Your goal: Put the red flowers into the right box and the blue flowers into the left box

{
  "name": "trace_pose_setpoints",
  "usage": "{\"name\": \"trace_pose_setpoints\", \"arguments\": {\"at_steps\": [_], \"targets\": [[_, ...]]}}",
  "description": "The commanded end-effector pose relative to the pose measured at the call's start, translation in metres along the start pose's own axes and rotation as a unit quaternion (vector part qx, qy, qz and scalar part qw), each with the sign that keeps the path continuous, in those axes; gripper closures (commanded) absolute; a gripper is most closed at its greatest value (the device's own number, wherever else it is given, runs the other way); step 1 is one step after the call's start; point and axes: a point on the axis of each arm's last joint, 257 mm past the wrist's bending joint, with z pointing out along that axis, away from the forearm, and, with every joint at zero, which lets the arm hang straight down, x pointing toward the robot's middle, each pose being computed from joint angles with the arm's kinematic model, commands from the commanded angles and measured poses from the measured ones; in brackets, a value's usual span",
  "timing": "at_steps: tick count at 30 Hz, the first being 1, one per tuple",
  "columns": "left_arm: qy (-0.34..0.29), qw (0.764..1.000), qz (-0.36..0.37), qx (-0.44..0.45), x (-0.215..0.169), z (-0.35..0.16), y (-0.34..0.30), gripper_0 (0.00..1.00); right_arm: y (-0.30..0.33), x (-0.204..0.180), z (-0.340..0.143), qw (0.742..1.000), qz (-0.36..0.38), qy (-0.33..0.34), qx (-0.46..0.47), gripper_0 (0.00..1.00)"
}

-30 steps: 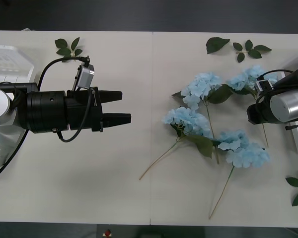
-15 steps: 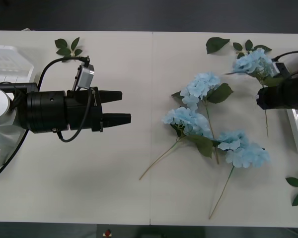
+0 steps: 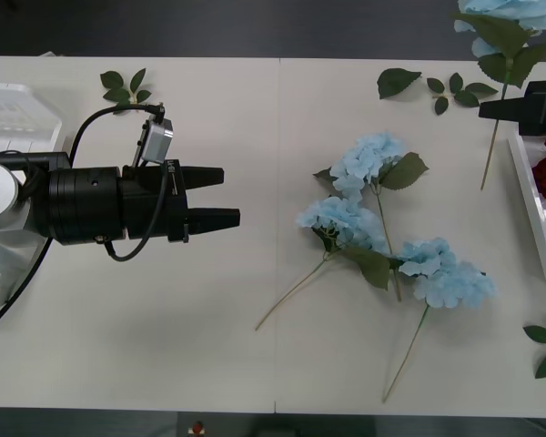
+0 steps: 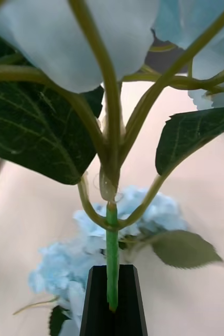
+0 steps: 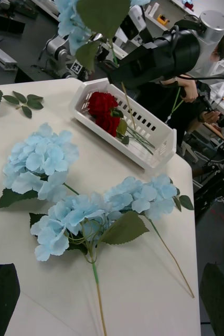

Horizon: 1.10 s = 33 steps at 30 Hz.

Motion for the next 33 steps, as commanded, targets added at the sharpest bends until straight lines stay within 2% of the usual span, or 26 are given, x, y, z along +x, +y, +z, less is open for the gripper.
{"name": "trace_pose_setpoints", "arguments": {"at_steps": [1, 8, 16, 24, 32, 33], "targets": [[0.0, 1.0, -0.006, -0.001, 0.0, -0.003, -0.004, 0.0, 0.065, -0.036, 0.013, 0.991, -0.096, -0.043, -0.077, 1.0], [-0.017, 1.0, -0.024, 0.005, 0.004, 0.004, -0.01, 0.0, 0.156, -0.043, 0.047, 0.972, -0.143, -0.079, -0.171, 1.0], [-0.056, 0.996, -0.062, 0.022, 0.014, 0.033, -0.032, 0.0, 0.246, -0.036, 0.091, 0.954, -0.118, -0.122, -0.246, 1.0], [-0.11, 0.99, -0.079, 0.029, -0.006, 0.067, -0.046, 0.0, 0.288, -0.01, 0.141, 0.951, -0.082, -0.125, -0.272, 1.0], [-0.146, 0.986, -0.078, 0.019, -0.03, 0.091, -0.048, 0.0, 0.309, -0.006, 0.167, 0.949, -0.067, -0.125, -0.281, 1.0], [-0.147, 0.986, -0.076, 0.018, -0.031, 0.093, -0.049, 0.04, 0.31, -0.005, 0.168, 0.949, -0.066, -0.124, -0.281, 1.0]]}}
